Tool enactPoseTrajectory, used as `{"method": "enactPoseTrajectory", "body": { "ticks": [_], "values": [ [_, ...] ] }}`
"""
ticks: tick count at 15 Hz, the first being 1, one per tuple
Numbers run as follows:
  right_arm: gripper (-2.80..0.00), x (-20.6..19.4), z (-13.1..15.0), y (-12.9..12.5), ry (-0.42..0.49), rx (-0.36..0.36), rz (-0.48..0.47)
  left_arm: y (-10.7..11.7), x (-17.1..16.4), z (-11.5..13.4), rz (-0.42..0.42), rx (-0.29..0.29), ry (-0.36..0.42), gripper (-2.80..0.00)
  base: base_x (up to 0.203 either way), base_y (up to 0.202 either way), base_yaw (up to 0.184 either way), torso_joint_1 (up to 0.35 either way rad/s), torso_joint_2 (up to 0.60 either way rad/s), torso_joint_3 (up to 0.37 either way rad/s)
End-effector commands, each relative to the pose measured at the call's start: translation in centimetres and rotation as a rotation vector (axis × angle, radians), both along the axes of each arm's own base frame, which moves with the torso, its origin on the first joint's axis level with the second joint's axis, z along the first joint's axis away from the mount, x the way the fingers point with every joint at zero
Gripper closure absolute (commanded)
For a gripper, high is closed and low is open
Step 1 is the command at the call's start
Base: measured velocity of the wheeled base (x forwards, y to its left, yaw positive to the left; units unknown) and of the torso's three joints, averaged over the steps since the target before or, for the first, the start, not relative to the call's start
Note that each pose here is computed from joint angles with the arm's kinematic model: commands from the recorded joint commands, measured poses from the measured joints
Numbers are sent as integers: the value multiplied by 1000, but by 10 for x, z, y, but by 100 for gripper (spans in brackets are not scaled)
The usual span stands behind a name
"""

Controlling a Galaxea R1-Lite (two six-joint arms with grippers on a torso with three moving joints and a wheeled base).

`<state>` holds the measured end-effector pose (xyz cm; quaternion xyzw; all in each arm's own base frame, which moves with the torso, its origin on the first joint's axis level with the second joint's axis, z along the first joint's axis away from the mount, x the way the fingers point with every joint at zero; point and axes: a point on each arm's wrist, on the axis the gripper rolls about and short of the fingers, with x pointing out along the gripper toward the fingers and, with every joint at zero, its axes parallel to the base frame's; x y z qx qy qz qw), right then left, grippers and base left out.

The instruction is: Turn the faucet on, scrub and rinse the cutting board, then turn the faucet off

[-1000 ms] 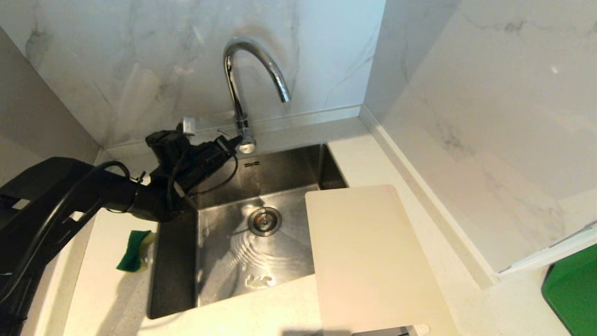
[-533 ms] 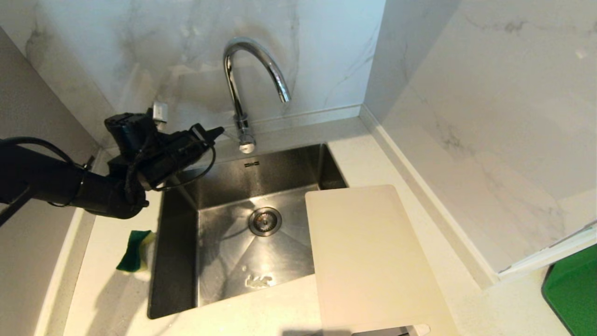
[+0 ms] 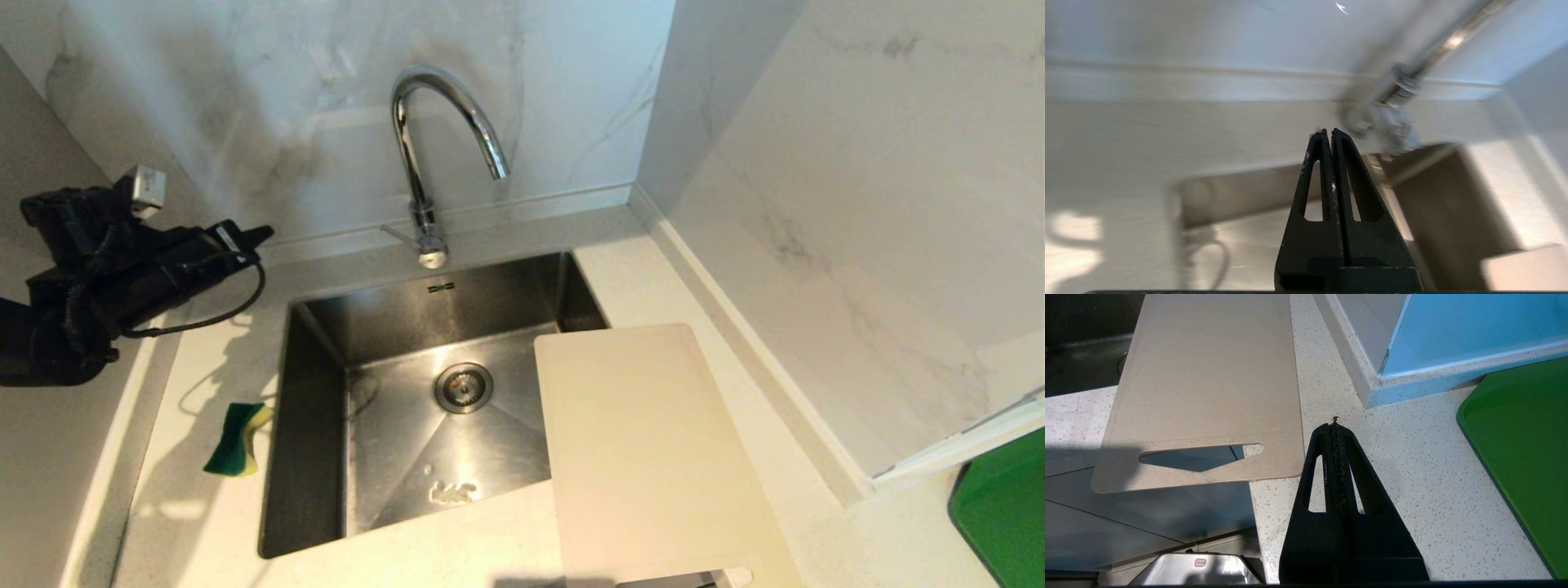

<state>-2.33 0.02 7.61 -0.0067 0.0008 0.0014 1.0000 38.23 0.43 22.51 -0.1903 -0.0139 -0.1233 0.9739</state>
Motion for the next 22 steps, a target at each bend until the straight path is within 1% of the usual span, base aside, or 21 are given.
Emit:
{"method": "enactPoseTrajectory", "body": {
  "ticks": [1, 4, 6, 8, 9, 11, 13, 16, 18, 19, 20, 22],
  "values": [
    [0, 0, 0, 0, 0, 0, 0, 19, -22, 19, 57, 28, -25, 0, 0, 0, 0, 0, 0, 0],
    [0, 0, 0, 0, 0, 0, 0, 38, -42, 33, 125, 67, 2, 0, 0, 0, 0, 0, 0, 0],
    [0, 0, 0, 0, 0, 0, 0, 51, -56, 38, 175, 152, 3, 0, 0, 0, 0, 0, 0, 0],
    [0, 0, 0, 0, 0, 1, 0, 57, -72, 39, 212, 227, -6, 0, 0, 0, 0, 0, 0, 0],
    [0, 0, 0, 0, 0, 1, 0, 58, -83, 41, 231, 249, -11, 0, 0, 0, 0, 0, 0, 0],
    [0, 0, 0, 0, 0, 1, 0, 56, -102, 42, 262, 259, -6, 0, 0, 0, 0, 0, 0, 0],
    [0, 0, 0, 0, 0, 1, 0, 56, -118, 37, 283, 273, 10, 0, 0, 0, 0, 0, 0, 0],
    [0, 0, 0, 0, 0, 1, 0, 53, -143, 19, 287, 341, 51, 0, 0, 0, 0, 0, 0, 0],
    [0, 0, 0, 0, 0, 1, 0, 49, -158, 11, 279, 350, 67, 0, 0, 0, 0, 0, 0, 0],
    [0, 0, 0, 0, 0, 1, 0, 47, -163, 8, 277, 355, 68, 0, 0, 0, 0, 0, 0, 0],
    [0, 0, 0, 0, 0, 1, 0, 46, -166, 5, 280, 368, 46, 0, 0, 0, 0, 0, 0, 0],
    [0, 0, 0, 0, 0, 1, 0, 45, -171, -6, 291, 414, 8, 0, 0, 0, 0, 0, 0, 0]
  ]
}}
